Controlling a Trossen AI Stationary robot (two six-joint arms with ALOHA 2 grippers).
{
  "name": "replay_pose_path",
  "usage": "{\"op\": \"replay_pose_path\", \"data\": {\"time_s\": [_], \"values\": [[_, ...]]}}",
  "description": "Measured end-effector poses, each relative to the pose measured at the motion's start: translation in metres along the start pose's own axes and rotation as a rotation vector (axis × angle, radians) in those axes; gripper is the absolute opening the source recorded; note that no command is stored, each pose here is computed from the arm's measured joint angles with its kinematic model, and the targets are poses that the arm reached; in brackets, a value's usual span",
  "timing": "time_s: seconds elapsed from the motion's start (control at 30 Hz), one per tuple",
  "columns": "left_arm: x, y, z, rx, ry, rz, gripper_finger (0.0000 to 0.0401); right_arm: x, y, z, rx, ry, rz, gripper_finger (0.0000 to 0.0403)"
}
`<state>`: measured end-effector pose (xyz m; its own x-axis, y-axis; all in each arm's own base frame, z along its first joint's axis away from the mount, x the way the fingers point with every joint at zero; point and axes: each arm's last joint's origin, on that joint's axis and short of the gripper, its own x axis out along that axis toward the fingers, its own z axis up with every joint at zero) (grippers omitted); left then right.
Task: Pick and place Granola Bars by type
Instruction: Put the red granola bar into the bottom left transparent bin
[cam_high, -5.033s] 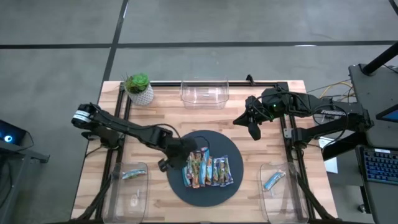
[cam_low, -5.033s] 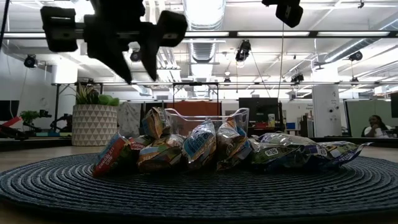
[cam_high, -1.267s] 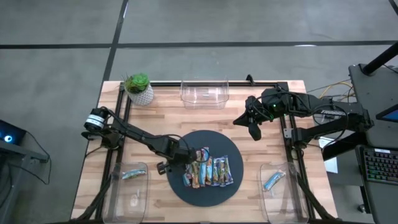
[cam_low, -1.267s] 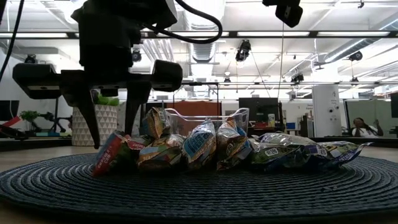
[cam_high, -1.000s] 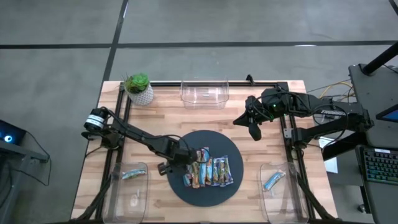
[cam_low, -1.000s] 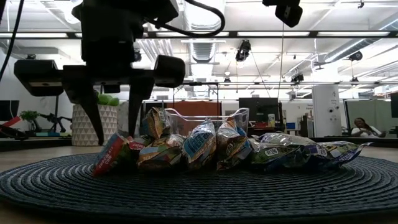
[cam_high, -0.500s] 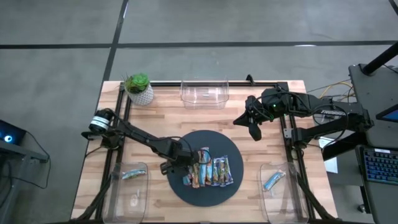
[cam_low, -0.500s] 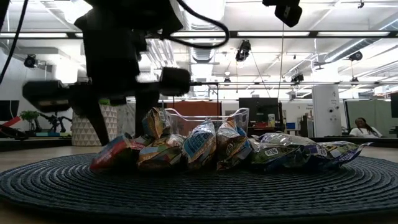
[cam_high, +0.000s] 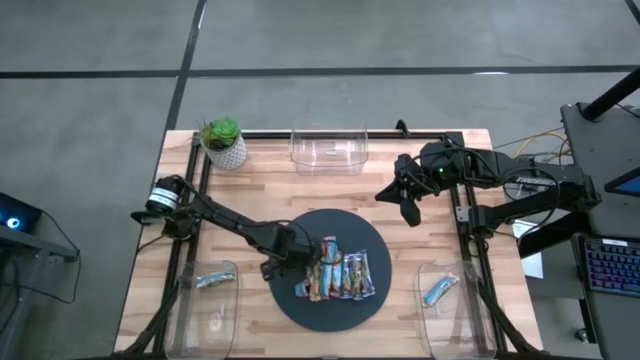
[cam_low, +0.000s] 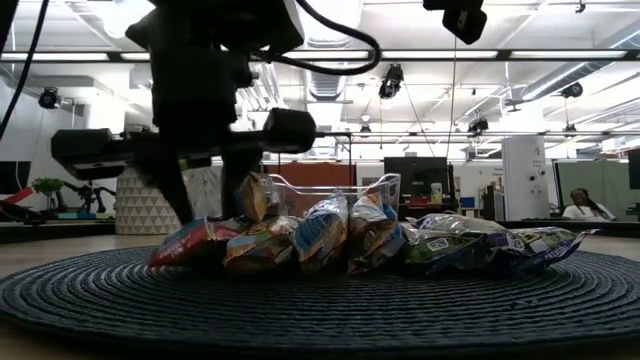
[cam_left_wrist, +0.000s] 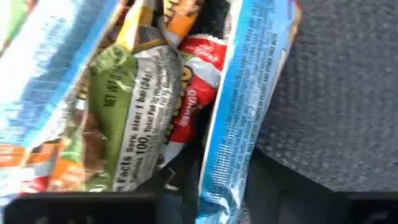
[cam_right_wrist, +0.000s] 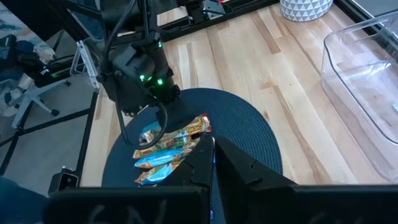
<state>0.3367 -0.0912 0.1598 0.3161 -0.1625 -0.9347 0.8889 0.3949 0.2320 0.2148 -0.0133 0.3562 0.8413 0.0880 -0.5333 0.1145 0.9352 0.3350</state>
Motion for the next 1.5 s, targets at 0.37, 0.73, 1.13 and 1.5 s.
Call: {"op": "replay_pose_path", "data": {"time_s": [0.37,0.73,1.13,1.5], "values": [[-0.014,0.009,0.007,-0.026,0.056,0.018,0.0048,0.0,0.0,0.0,-0.018,0.0,0.0,0.0008],[-0.058,0.024,0.021,-0.108,0.13,-0.057,0.0048,0.0,0.0,0.0,-0.039,-0.001,0.0,0.0008],[-0.103,0.032,0.038,-0.323,0.158,-0.064,0.0048,0.0,0.0,0.0,-0.06,-0.002,0.0,0.0008],[-0.115,0.008,0.047,-0.454,0.288,-0.168,0.0045,0.0,0.0,0.0,-0.098,-0.002,0.0,0.0008]]}}
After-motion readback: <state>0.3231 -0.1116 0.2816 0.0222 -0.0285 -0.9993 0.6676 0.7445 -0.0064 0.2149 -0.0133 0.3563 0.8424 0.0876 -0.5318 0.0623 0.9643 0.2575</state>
